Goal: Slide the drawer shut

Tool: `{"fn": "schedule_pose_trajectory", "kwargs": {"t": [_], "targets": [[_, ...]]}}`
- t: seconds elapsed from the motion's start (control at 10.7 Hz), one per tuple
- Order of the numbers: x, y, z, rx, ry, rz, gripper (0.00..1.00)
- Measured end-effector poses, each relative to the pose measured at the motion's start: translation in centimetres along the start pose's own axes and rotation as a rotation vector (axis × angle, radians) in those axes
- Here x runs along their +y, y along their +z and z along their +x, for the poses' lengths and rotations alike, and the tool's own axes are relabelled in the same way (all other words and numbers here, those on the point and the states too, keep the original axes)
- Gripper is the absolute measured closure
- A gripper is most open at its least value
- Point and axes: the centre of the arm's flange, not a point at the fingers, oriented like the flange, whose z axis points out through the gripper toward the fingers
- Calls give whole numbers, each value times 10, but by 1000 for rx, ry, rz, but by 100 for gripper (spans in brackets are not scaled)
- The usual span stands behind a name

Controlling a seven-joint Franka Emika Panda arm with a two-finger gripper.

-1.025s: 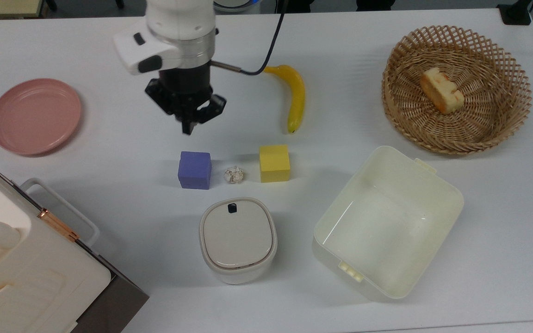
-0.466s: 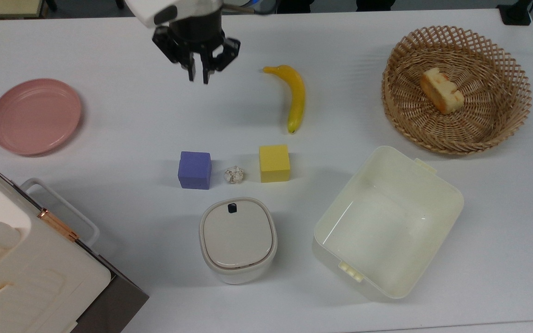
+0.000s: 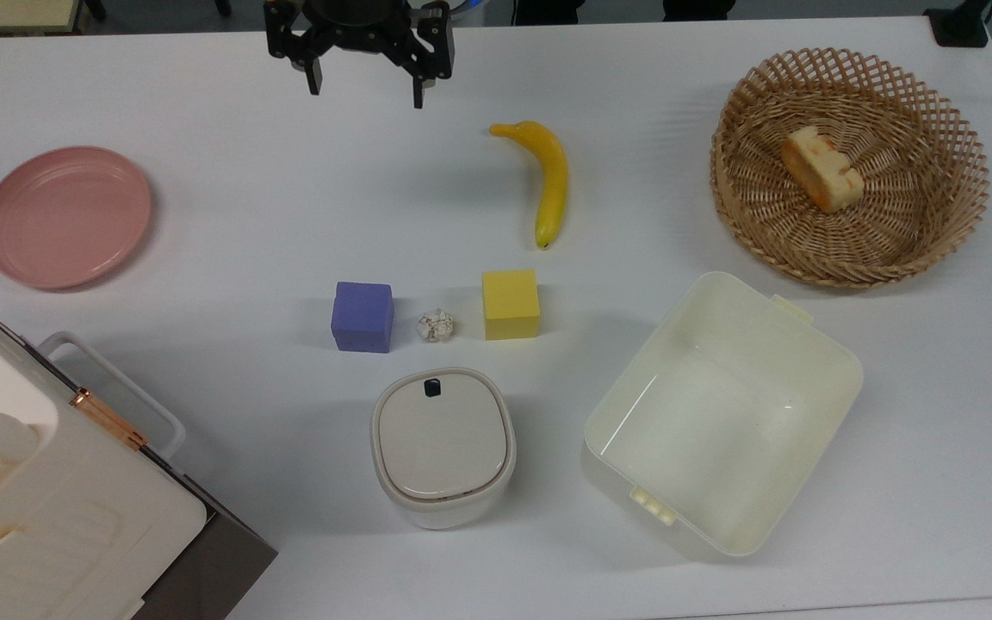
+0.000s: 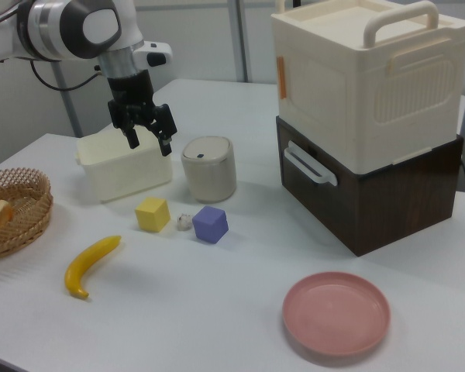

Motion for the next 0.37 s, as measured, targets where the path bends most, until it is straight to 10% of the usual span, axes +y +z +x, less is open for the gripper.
{"fn": "schedule_pose_trajectory", "kwargs": {"t": [0.37], "targets": [[-6, -3, -3, -2, -8, 10, 0]]}}
